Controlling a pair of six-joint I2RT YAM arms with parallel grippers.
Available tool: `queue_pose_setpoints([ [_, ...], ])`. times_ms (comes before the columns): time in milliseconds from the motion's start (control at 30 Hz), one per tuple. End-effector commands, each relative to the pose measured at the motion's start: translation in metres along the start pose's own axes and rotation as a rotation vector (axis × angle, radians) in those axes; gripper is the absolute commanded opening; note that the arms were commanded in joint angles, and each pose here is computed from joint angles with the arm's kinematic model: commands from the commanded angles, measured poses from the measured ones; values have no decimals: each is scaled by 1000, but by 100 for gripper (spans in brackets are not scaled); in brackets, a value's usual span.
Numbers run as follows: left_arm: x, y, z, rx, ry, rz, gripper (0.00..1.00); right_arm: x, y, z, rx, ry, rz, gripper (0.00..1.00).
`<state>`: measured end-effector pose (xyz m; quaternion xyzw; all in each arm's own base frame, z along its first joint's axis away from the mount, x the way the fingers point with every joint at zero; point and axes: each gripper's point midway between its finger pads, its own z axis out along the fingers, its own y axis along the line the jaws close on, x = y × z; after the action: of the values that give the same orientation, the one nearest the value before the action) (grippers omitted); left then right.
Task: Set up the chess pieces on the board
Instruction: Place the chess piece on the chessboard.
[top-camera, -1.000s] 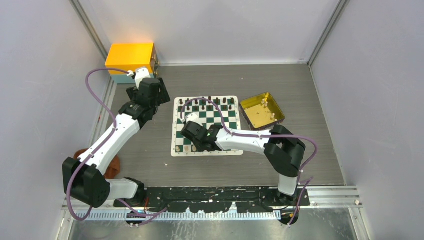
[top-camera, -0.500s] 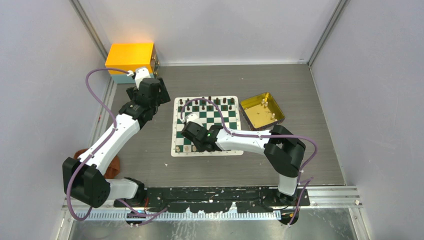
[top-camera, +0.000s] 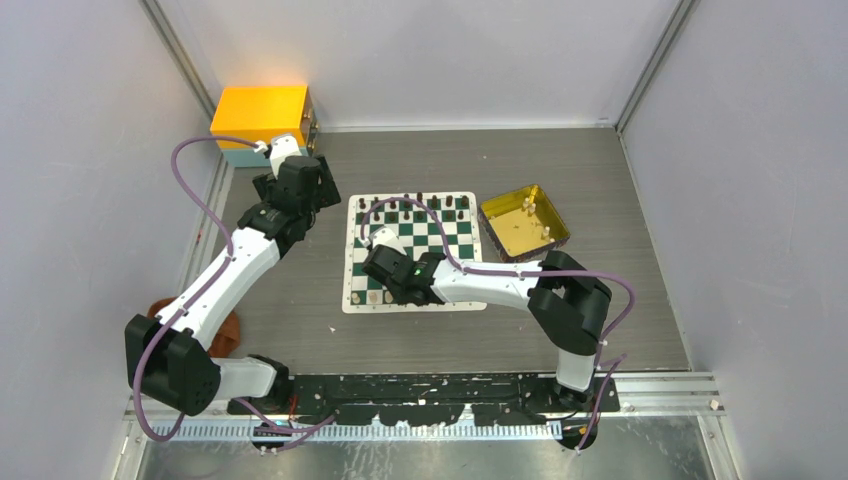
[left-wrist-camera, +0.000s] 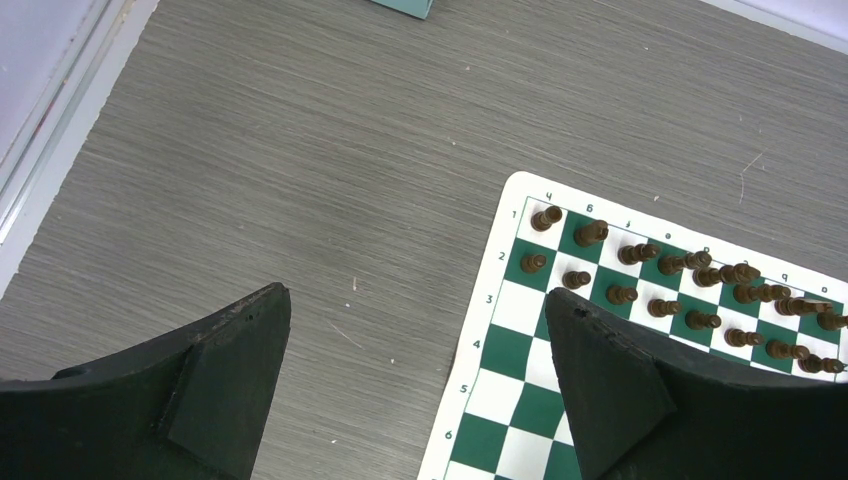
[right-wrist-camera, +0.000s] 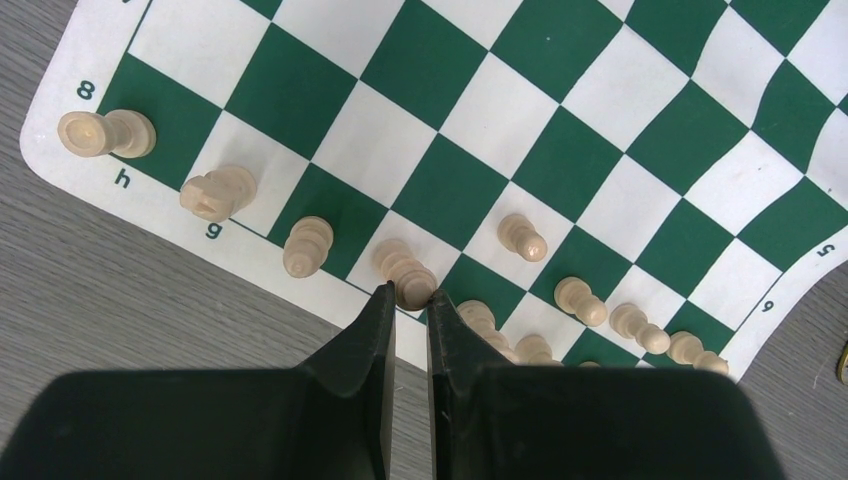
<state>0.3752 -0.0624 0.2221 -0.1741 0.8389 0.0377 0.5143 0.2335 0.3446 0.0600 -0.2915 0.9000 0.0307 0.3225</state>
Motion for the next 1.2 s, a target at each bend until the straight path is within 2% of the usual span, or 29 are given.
queue_pose_setpoints([
  [0,-14,-1,-4,16,-41,-40,98,-7,-5,-9,13,-33,-2,0],
  [1167,-16,-5,-1,19,-41,-41,99,-16,-11,-18,30,-59,-8,0],
])
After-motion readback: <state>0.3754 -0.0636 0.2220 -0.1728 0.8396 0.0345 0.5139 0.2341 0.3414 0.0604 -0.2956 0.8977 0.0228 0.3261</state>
